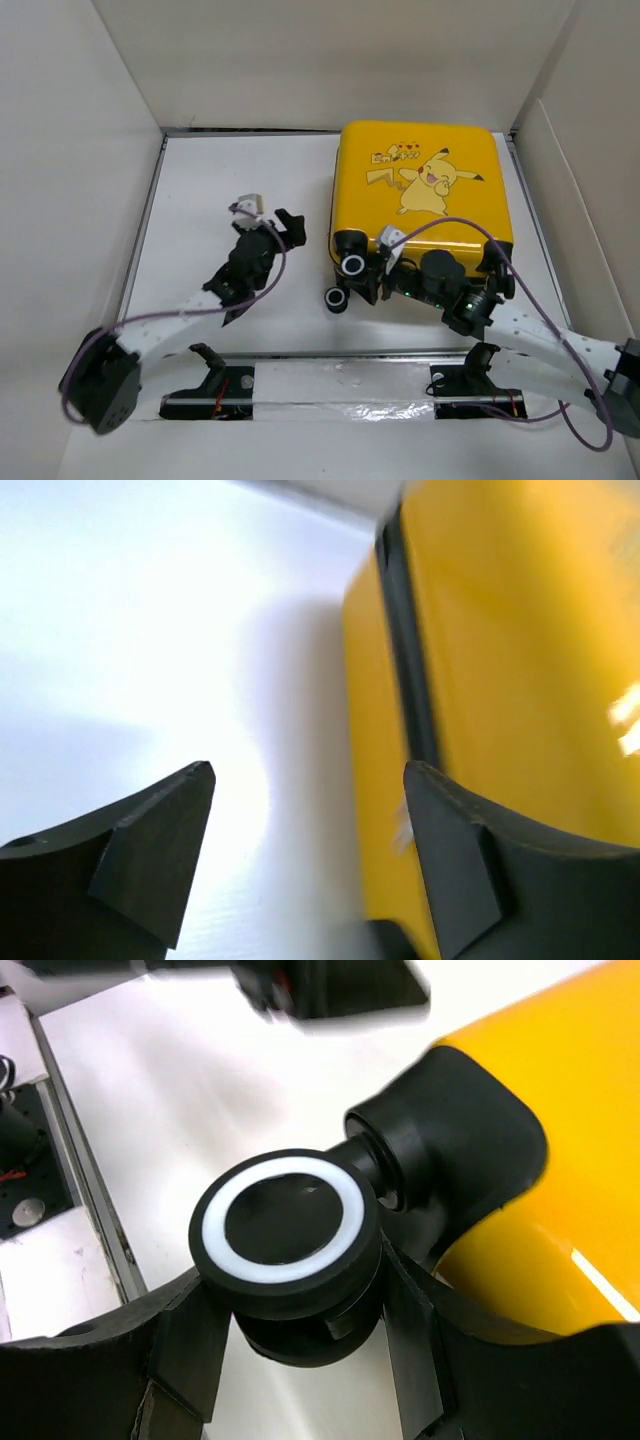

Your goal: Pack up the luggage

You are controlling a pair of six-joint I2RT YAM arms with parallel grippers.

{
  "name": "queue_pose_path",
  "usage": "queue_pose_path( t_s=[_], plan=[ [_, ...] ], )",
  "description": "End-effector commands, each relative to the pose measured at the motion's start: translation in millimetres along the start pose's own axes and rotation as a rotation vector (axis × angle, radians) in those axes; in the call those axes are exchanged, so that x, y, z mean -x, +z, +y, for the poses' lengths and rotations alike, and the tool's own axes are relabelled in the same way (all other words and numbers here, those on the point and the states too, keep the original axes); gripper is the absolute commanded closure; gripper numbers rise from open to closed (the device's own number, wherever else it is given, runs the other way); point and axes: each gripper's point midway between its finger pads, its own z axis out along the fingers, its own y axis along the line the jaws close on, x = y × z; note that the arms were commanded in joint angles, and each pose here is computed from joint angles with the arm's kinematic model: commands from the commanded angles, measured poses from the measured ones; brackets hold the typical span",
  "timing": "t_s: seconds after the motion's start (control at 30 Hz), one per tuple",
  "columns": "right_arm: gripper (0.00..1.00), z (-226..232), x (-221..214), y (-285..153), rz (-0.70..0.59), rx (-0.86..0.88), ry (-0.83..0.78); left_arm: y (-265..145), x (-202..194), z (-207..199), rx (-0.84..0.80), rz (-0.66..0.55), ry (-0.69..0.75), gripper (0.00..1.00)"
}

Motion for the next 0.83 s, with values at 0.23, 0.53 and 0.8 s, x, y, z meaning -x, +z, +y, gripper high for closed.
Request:
queue_pose_path(
  t_s=[0.23, 0.53, 0.8],
  plan=[
    [0.36, 96, 83, 114, -0.056, 0.283, -0.088, -120, 157, 3, -0.08, -0.4, -0.404, 0.01],
    [0.0, 35, 144, 14, -0.173, -0.059, -0.14, -142, 160, -20, -0.168, -0.257, -0.342, 0.01],
    [0.0, -58, 155, -127, -0.329, -0.535, -0.039, -148, 149, -26, -0.196, -0.172, -0.241, 0.01]
  ],
)
